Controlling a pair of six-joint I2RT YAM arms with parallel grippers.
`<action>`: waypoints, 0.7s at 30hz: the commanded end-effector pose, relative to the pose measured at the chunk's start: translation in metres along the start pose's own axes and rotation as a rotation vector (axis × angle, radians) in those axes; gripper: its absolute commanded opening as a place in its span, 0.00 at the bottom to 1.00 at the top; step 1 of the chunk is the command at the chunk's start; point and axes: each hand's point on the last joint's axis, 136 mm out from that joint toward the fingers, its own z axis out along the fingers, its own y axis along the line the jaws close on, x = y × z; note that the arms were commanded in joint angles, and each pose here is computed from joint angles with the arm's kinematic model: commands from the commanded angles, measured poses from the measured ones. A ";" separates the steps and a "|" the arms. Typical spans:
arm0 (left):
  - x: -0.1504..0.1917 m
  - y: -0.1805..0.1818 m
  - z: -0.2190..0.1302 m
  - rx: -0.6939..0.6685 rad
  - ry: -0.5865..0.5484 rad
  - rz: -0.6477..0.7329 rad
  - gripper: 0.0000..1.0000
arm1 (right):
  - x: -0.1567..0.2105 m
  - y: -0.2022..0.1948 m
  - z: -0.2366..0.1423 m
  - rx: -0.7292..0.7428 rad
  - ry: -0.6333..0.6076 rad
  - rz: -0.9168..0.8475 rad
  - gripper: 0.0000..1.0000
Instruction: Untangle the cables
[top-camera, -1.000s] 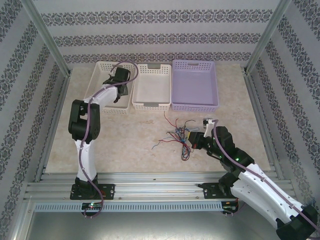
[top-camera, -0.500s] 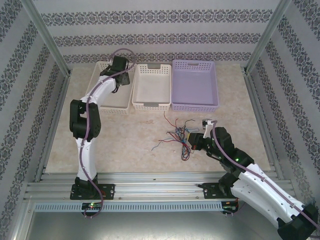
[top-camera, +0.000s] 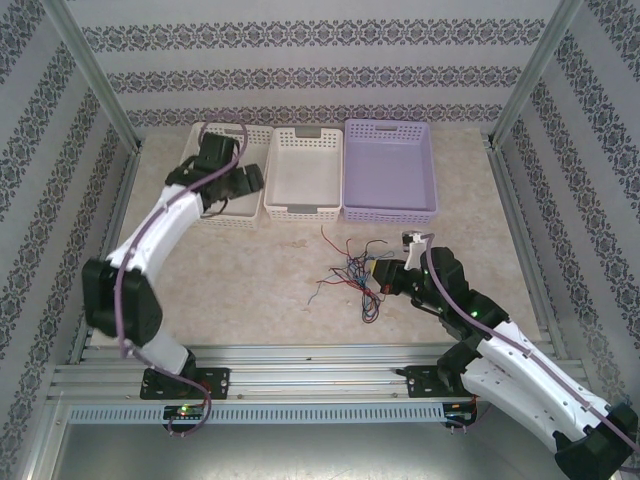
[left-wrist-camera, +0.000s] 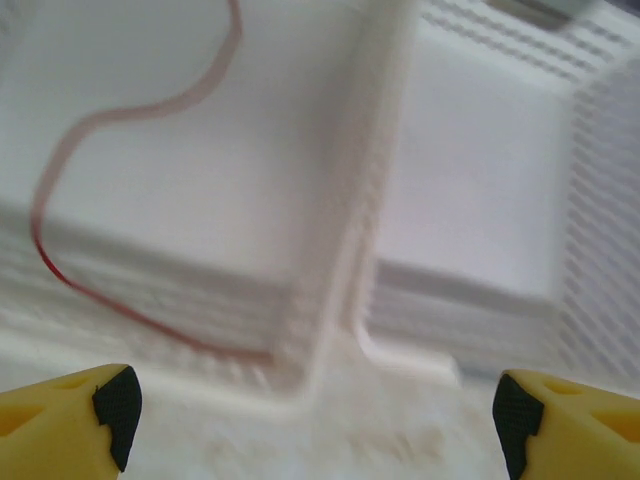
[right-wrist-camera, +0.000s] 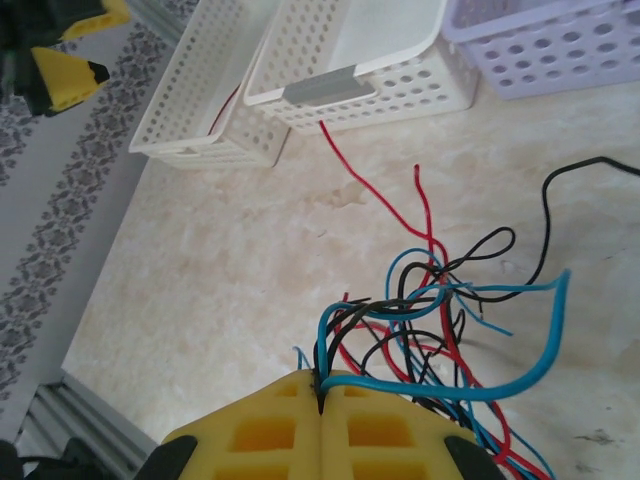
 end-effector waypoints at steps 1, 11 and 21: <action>0.064 -0.041 -0.015 0.162 0.082 -0.008 0.92 | -0.010 0.034 -0.007 -0.139 -0.001 -0.024 0.00; 0.173 -0.046 -0.039 0.323 0.143 -0.114 0.91 | 0.005 0.057 -0.012 -0.306 0.050 -0.096 0.00; 0.176 -0.084 -0.036 0.441 0.103 -0.164 0.92 | 0.017 0.048 -0.002 -0.308 0.078 -0.088 0.00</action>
